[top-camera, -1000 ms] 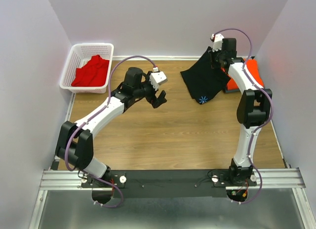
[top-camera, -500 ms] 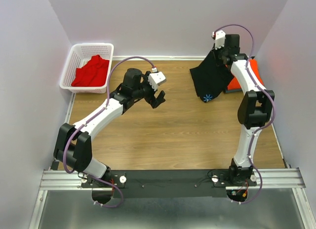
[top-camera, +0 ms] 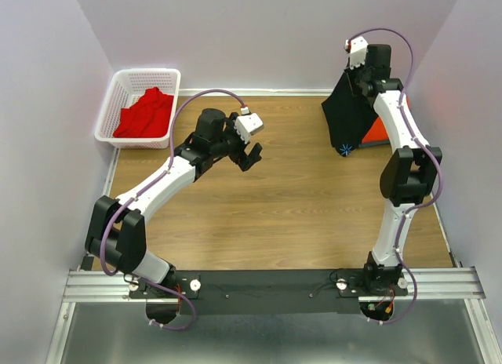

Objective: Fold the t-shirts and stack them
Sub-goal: Put the neatly folded tshirt into the corner of the board with the right arm

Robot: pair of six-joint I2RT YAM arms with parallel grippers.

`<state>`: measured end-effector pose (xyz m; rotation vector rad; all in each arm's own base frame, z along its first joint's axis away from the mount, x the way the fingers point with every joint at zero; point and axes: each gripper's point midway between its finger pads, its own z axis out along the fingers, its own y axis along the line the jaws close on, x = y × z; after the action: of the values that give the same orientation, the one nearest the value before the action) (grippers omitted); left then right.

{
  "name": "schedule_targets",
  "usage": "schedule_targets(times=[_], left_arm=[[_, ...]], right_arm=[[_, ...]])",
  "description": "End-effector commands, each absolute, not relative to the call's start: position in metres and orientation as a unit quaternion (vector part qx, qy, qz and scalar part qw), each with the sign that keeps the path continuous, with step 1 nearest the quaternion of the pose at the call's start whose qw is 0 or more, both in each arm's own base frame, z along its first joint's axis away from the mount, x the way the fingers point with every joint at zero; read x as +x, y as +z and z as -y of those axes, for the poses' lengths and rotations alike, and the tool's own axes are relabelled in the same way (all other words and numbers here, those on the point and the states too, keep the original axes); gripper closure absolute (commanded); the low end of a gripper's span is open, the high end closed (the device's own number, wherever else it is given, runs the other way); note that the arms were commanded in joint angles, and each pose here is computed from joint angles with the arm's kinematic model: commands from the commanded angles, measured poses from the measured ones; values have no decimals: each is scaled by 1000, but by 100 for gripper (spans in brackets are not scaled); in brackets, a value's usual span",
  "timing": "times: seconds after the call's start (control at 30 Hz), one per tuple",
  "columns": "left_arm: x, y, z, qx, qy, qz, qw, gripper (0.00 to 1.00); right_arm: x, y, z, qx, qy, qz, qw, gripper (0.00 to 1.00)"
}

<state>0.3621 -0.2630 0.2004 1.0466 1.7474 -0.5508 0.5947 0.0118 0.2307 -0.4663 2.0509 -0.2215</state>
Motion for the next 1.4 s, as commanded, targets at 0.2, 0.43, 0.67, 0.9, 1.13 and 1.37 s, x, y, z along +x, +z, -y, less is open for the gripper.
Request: schedule_targets(times=[0.2,0.43,0.67,0.9,1.13,1.37], left_arm=[[364,210,255,425,-204,-719,510,3],[365,211,253,425,-199,-719,512,3],[365,209,252,425,-197,-721,511,3],[366,206,253,426,-199,-723,507,3],[367,204,255,429,-201,-727,498,2],[370,195,257,430,-203,-734,484,3]], right_arm=[[583,323,-3,-181,-115,-805,554,100],[575,337,-2,-183,-116,-801,558,99],[571,348,0,-193,-124,-794,563,99],[573,341,17,-188,-130,-800,554,99],[583,316,38,-185,-114,-813,541,99],[591,301,56,-186,-112,-819,532,99]])
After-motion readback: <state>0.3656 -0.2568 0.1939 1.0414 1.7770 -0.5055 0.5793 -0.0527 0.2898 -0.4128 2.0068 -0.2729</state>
